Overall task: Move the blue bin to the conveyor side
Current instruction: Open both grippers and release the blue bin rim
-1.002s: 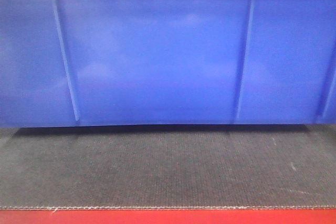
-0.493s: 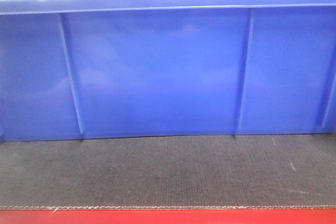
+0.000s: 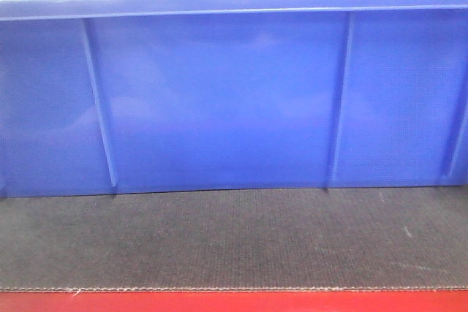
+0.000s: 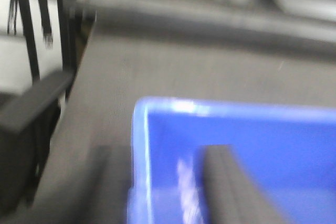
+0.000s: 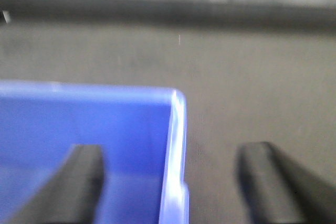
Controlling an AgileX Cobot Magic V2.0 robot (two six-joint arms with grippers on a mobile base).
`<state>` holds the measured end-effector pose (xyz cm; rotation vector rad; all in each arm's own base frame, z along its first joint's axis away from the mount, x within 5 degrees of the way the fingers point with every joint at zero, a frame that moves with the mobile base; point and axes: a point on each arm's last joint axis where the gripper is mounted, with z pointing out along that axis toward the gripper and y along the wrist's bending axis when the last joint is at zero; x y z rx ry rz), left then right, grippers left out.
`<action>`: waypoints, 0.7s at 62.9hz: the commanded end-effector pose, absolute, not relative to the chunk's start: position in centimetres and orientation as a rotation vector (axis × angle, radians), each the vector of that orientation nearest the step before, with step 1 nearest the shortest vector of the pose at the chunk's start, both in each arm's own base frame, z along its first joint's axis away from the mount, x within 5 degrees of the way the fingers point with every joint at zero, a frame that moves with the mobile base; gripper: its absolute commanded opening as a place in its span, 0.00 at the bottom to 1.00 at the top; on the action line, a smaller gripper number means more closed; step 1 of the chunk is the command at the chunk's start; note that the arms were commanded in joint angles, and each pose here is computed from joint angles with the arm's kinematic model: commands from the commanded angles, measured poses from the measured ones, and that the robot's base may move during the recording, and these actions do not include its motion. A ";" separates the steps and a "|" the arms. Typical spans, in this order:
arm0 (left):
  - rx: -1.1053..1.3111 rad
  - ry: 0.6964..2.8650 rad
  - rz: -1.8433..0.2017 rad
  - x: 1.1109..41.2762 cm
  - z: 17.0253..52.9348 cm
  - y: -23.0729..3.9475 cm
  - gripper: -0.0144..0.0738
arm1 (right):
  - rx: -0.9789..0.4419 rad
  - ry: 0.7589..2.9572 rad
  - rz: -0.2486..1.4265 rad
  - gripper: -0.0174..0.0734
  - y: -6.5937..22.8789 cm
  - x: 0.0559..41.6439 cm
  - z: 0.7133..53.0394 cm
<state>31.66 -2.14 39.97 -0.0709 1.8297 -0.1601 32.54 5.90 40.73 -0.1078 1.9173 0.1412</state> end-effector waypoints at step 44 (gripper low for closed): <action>-0.122 1.707 -0.156 24.9 40.3 -0.7 0.18 | -0.071 1.626 0.207 0.10 4.3 23.7 45.2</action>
